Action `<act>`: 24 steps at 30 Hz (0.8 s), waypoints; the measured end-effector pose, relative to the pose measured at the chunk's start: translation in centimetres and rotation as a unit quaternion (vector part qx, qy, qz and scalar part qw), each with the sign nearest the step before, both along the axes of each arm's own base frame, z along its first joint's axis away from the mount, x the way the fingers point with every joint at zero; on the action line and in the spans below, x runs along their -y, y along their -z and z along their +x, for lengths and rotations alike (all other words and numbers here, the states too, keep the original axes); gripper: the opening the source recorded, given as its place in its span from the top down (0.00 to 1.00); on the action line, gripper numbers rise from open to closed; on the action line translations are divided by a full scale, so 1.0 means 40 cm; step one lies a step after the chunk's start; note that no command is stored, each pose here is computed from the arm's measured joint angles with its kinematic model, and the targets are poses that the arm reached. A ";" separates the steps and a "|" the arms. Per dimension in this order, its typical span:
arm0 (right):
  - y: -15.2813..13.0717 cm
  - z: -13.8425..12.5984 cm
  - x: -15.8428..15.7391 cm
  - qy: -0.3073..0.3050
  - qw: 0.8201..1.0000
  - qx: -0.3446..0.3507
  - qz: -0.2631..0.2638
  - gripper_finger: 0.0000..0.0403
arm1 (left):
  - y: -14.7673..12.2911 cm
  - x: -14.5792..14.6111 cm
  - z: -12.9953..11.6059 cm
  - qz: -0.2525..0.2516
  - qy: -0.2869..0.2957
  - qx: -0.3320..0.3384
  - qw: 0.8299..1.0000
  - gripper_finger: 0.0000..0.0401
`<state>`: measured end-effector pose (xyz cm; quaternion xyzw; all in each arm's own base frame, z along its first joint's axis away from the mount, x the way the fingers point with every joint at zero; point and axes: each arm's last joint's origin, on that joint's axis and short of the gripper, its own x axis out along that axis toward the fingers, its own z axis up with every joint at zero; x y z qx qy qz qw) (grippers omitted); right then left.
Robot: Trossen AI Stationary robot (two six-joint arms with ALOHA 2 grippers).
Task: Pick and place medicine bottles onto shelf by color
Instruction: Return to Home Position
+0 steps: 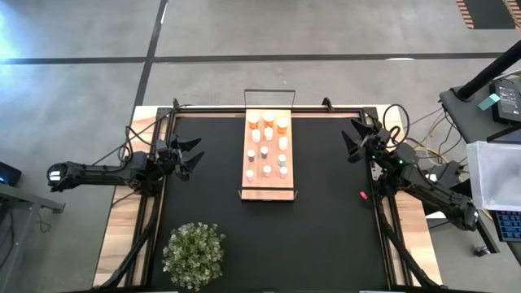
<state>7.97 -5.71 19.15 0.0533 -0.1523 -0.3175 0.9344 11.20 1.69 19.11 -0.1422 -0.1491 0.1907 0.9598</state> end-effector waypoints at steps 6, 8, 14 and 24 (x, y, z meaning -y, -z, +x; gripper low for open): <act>0.000 0.000 0.000 0.000 1.000 0.000 0.000 0.18 | -0.008 0.000 -0.008 0.001 0.000 0.018 1.000 0.26; 0.000 0.000 0.000 0.000 1.000 0.000 0.000 0.18 | -0.013 0.001 -0.013 0.002 0.000 0.029 1.000 0.26; 0.000 0.000 0.000 0.000 1.000 0.000 0.000 0.18 | -0.030 0.002 -0.033 0.004 0.000 0.070 0.998 0.26; 0.000 0.000 0.000 0.000 1.000 0.000 0.000 0.18 | -0.040 0.003 -0.046 0.006 0.000 0.095 0.995 0.26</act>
